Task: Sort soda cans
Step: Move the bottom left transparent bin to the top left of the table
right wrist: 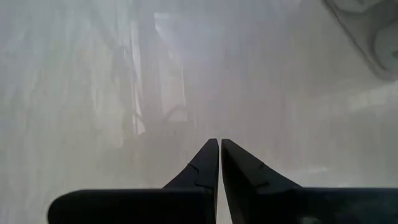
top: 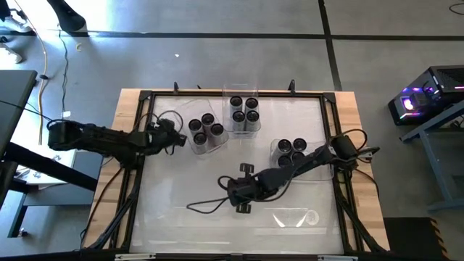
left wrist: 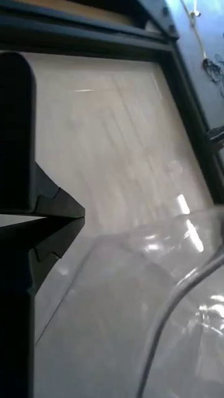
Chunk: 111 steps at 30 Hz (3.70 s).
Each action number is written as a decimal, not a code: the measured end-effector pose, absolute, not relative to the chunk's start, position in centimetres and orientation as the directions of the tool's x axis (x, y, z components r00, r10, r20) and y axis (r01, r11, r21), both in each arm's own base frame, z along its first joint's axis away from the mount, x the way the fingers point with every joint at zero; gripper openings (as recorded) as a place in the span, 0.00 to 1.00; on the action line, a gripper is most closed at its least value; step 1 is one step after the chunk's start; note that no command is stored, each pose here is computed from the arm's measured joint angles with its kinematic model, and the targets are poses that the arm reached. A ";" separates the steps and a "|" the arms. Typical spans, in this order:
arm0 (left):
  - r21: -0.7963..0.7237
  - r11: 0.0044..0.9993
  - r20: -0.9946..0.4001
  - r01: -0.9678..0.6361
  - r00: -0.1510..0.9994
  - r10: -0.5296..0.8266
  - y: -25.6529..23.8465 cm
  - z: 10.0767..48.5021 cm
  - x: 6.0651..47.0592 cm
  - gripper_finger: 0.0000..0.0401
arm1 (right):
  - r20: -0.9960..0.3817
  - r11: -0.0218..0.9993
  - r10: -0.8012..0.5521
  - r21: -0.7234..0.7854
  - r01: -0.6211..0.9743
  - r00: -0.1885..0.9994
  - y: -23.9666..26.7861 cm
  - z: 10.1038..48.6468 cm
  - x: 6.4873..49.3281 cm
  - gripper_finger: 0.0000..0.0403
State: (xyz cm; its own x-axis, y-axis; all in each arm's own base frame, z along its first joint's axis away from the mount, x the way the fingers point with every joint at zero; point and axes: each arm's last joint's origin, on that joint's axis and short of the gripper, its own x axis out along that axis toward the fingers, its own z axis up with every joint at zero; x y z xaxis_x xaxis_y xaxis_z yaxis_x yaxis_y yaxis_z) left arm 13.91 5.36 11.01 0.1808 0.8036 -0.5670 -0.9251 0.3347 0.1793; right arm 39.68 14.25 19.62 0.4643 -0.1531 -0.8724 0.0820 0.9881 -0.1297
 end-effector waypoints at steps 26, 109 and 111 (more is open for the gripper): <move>-0.145 0.403 -0.393 -0.903 0.427 0.814 15.3 16.0 13.2 0.00 | -0.585 0.999 0.005 -0.038 -0.034 0.811 13.0 20.5 45.2 0.03; -0.098 0.659 -0.615 -0.745 0.566 0.549 7.2 16.8 14.1 0.00 | -0.996 0.983 -0.011 0.007 0.181 0.093 17.8 29.7 22.6 0.59; -0.100 0.685 -0.615 -0.722 0.586 0.528 6.7 16.8 14.4 0.00 | -0.993 0.982 -0.074 -0.057 0.180 0.091 17.2 28.3 21.8 0.63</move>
State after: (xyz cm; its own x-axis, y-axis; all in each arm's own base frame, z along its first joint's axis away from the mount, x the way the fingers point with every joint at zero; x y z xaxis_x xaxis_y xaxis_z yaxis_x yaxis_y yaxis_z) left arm 14.37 6.67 16.82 0.5856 0.5278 -0.6153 -0.7218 0.6849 -0.0995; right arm 21.83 17.24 28.32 0.0909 -0.0745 -0.9931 0.1800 0.9820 -0.0572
